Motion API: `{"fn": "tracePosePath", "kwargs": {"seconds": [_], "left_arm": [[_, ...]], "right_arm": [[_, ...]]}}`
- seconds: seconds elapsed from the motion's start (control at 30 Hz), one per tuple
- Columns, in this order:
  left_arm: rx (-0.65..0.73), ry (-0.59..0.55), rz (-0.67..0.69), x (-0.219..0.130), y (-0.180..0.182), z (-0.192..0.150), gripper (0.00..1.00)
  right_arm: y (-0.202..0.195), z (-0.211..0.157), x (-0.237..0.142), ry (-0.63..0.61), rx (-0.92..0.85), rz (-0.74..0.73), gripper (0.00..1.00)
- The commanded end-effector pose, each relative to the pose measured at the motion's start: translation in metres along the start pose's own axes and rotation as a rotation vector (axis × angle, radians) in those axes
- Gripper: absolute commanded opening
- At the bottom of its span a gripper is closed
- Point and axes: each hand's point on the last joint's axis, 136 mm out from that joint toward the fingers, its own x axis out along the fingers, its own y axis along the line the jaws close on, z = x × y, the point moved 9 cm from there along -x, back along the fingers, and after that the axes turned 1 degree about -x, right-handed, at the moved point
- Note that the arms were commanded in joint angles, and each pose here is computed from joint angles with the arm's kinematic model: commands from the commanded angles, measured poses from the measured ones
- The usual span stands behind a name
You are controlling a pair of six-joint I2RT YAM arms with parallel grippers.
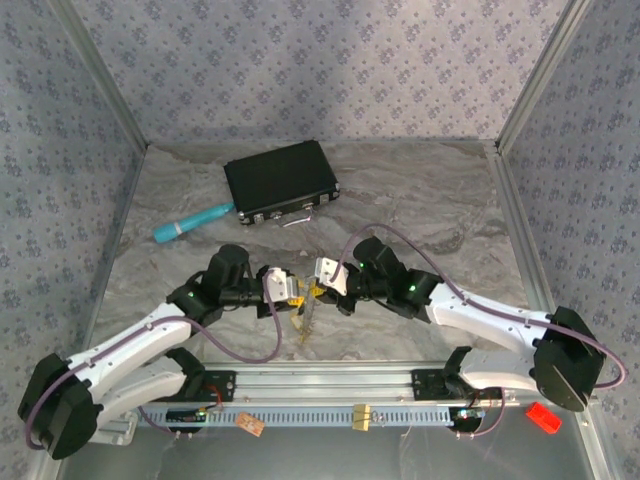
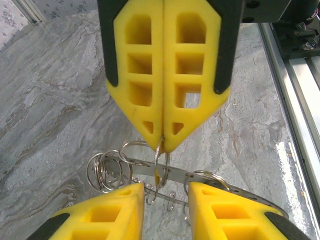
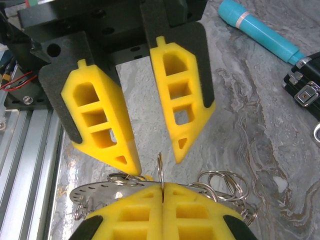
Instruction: Put the keys on the keyring
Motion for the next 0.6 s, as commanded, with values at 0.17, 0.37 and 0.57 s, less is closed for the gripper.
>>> {"fn": "tracePosePath", "kwargs": {"seconds": [0.17, 0.37, 0.57], "left_arm": [[0.038, -0.065, -0.035, 0.0028, 0.0006, 0.0099, 0.21], [0.024, -0.085, -0.055, 0.0036, 0.0002, 0.0124, 0.15], [0.033, -0.078, -0.048, 0.0025, 0.0006, 0.0132, 0.0]], "right_arm": [[0.0, 0.0172, -0.0015, -0.046, -0.043, 0.029, 0.0], [-0.0002, 0.0199, 0.0037, -0.05, -0.044, 0.035, 0.0], [0.0005, 0.0181, 0.0054, -0.037, -0.035, 0.026, 0.05]]}}
